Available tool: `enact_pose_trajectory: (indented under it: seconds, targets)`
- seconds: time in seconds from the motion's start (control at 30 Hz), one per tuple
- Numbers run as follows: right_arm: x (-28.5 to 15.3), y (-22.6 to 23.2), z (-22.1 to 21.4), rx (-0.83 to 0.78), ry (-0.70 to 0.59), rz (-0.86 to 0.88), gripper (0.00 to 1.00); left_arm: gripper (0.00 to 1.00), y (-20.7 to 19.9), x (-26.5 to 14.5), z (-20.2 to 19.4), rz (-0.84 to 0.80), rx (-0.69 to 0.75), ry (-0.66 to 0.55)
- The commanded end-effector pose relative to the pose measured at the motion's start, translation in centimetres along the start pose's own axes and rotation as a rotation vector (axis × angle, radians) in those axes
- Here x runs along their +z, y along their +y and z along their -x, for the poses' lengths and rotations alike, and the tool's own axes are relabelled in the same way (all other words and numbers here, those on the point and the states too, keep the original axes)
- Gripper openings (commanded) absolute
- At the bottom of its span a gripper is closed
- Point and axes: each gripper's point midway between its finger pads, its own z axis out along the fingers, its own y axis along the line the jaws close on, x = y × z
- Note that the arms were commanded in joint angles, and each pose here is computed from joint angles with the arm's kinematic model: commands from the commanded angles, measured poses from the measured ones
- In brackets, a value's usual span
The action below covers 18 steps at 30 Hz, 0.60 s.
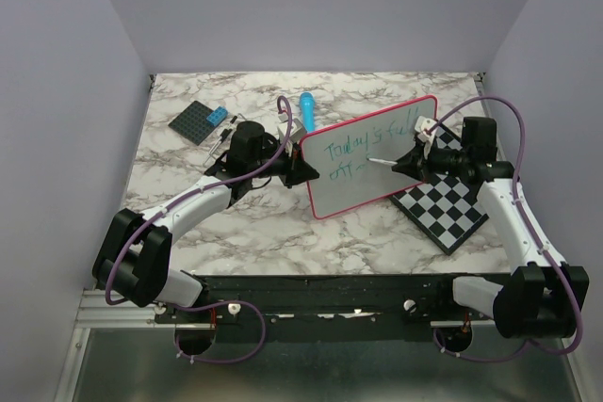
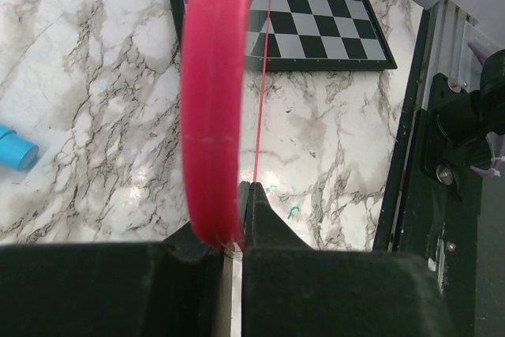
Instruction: Write a sentence on the whiteboard
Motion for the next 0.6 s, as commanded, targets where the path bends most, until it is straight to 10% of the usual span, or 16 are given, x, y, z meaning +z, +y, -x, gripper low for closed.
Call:
enact_pose_trajectory:
  seconds: [0.0,0.57]
  targets:
    - [-0.3,0.1,-1.6,-0.011,0.060,-0.022,0.01,0.00,1.0,-0.4,-5.1,0.053,-0.055,0.163]
    - [0.2,2.2,-5.4,0.016,0.128,0.054,0.01,0.00,1.0,-0.4,-5.1,0.054,-0.053,0.163]
